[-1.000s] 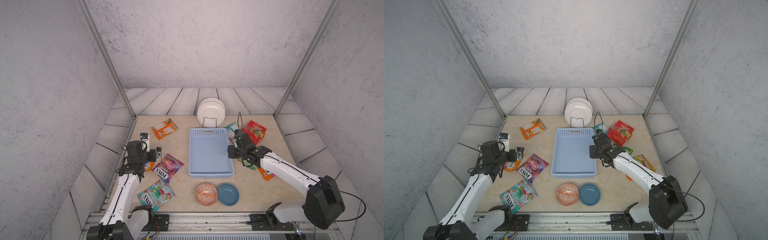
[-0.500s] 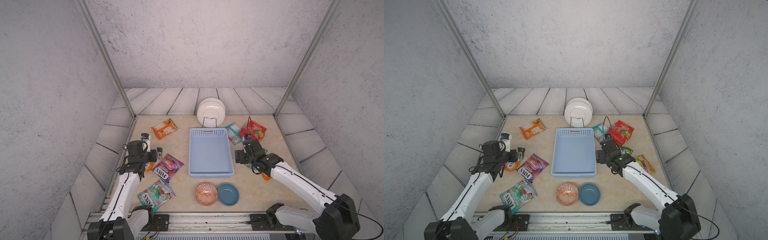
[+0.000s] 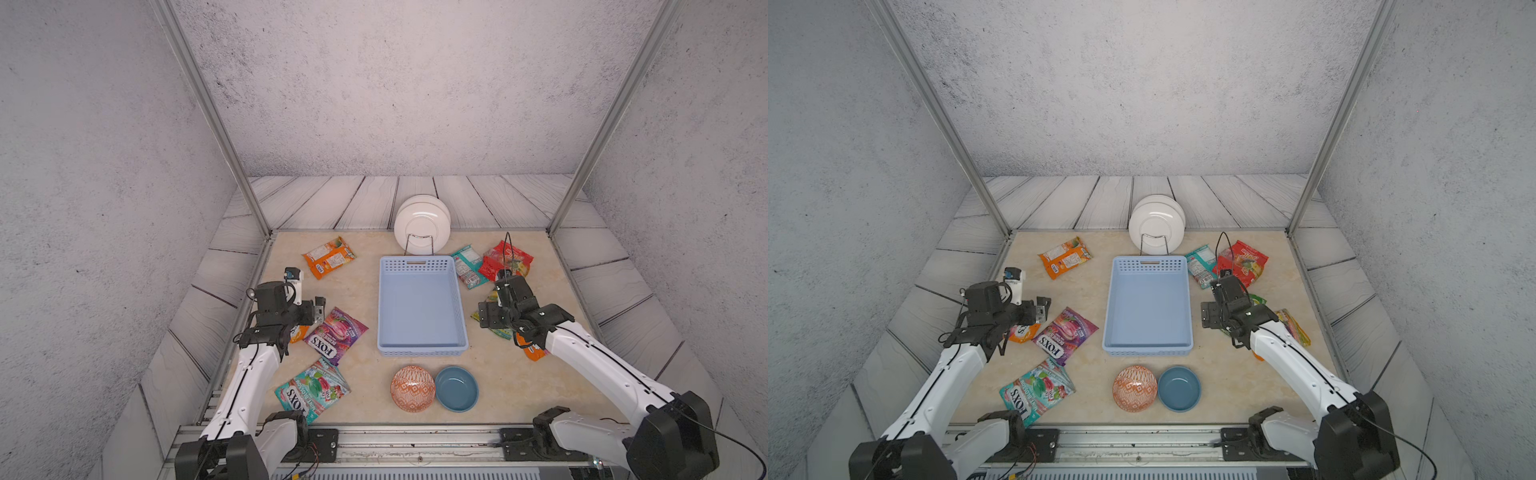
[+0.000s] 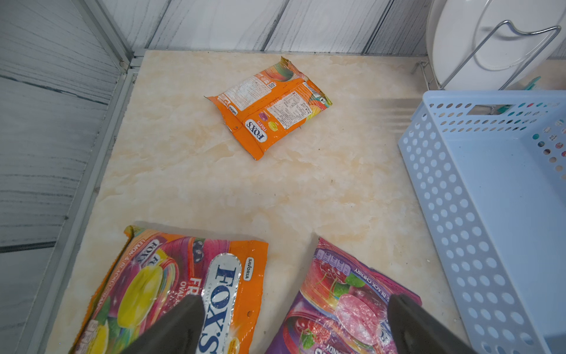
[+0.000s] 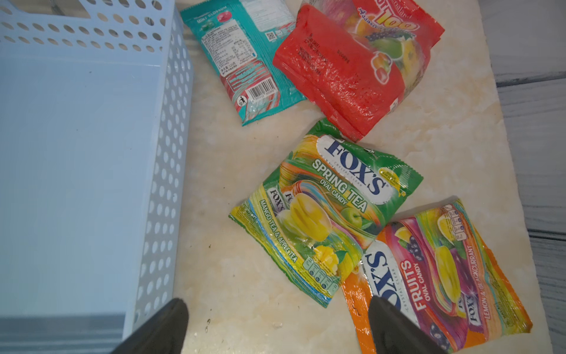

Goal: Put the candies in the basket
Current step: Pick up the candy at the center of the board.

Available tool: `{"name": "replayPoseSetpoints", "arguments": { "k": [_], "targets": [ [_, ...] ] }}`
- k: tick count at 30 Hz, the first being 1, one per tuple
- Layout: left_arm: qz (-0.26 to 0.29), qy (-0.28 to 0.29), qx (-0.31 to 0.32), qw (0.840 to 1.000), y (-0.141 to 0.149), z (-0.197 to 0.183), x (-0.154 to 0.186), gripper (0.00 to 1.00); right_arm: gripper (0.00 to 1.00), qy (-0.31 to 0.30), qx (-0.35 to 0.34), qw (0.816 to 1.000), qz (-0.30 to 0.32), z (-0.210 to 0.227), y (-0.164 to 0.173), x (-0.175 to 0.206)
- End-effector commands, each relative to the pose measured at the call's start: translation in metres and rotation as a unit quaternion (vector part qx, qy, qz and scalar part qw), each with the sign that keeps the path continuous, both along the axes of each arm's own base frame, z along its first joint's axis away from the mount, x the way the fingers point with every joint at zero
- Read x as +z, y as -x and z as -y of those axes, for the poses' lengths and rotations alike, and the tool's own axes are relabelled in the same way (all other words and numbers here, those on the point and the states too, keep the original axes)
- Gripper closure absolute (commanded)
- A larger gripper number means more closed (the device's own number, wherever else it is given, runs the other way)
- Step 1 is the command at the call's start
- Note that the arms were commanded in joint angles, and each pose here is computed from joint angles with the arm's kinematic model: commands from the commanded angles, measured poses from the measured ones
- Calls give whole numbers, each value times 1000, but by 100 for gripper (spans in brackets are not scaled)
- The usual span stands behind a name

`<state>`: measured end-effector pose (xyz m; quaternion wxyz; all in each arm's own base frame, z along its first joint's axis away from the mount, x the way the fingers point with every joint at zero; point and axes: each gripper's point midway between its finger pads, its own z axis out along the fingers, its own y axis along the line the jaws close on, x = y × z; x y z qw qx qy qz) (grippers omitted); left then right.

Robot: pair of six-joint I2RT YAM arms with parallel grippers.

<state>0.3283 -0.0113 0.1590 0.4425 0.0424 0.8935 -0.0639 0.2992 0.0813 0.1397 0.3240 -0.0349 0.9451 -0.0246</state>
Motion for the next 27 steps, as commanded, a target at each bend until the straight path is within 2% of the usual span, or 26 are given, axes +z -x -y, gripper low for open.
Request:
{"name": "replayPoseSetpoints", "arguments": {
  "k": [1, 5, 10, 14, 21, 27],
  "targets": [
    [-19, -12, -21, 1000, 2, 3, -12, 0, 3, -6, 15, 1000, 12, -1, 4, 18],
    [-50, 7, -63, 997, 3, 17, -25, 2, 4, -28, 35, 999, 27, -7, 9, 25],
    [-98, 22, -82, 992, -1, 23, -43, 4, 3, -41, 43, 997, 45, -8, 15, 35],
    [-98, 11, -89, 991, -7, 22, -50, 7, 3, -55, 49, 995, 68, -10, 15, 42],
    [-168, 23, -108, 980, -7, 26, -81, 11, 3, -57, 52, 994, 75, -11, 15, 43],
    [-203, 7, -105, 974, -9, 20, -96, 23, 3, -58, 52, 994, 74, -11, 14, 39]
  ]
}}
